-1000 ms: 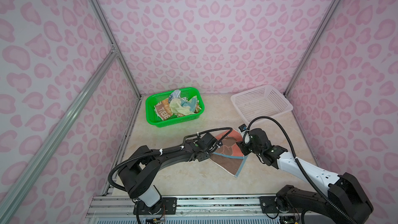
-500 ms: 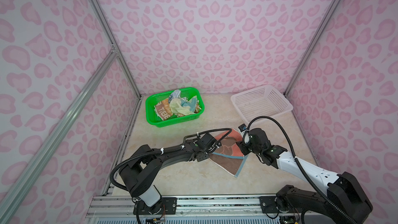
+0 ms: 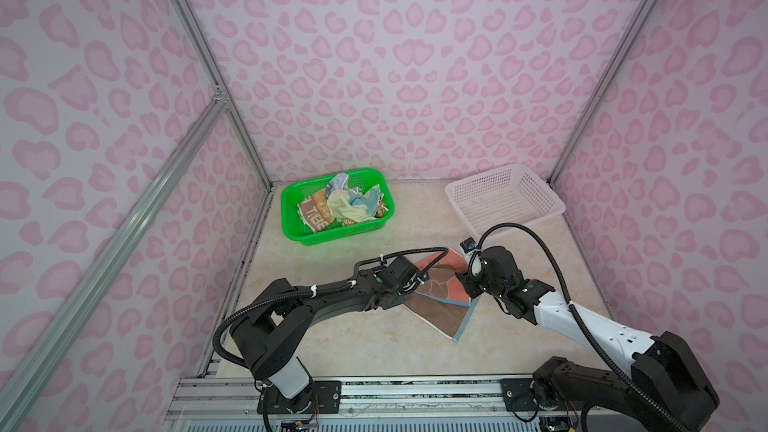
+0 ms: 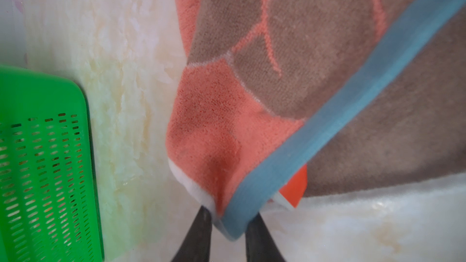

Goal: Fold and stack the towels
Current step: 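Grasp the towel's near corner with the left gripper while the right holds the far corner, then lift the towel corners with both grippers to begin folding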

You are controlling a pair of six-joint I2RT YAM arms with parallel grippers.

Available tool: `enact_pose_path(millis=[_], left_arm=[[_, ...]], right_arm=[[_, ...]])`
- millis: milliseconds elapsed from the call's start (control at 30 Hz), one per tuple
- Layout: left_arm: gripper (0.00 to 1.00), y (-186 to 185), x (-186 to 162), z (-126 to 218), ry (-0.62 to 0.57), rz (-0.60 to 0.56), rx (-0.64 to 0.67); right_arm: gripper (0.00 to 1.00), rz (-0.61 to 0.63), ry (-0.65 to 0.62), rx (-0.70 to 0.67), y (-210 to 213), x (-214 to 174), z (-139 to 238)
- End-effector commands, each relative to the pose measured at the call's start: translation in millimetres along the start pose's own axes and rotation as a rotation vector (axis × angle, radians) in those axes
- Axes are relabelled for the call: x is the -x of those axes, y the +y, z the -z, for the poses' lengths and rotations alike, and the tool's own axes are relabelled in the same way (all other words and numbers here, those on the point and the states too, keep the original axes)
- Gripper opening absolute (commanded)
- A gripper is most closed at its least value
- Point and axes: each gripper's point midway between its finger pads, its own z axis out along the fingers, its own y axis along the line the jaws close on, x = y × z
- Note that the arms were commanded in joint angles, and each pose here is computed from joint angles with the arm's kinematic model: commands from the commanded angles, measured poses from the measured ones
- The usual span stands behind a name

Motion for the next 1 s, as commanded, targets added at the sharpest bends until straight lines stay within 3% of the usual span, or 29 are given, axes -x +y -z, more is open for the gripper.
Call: enact_pose_path(millis=[0, 100, 267, 467, 600, 733, 967], left_arm=[[0.19, 3, 6, 0, -0.012, 0.012, 0.0], [0.03, 7, 10, 3, -0.024, 0.018, 0.007], [0.03, 19, 22, 11, -0.069, 0.06, 0.035], [0.03, 37, 30, 18, -0.131, 0.221, 0.006], [0.03, 38, 28, 12, -0.113, 0.279, -0.024], [0.03, 39, 24, 5, -0.022, 0.321, -0.078], [0.03, 38, 18, -10, 0.041, 0.428, -0.207]], right_arm=[[0.5, 0.01, -0.01, -0.014, -3, 4, 1], [0.5, 0.036, -0.02, -0.037, -7, 7, 2], [0.5, 0.142, -0.052, -0.082, -14, 15, 3], [0.5, 0.43, -0.071, -0.117, -18, 13, 9], [0.5, 0.58, -0.052, -0.082, -11, 6, 14], [0.49, 0.69, -0.045, 0.077, 16, -10, 16], [0.48, 0.811, 0.012, 0.156, 30, -38, 13]])
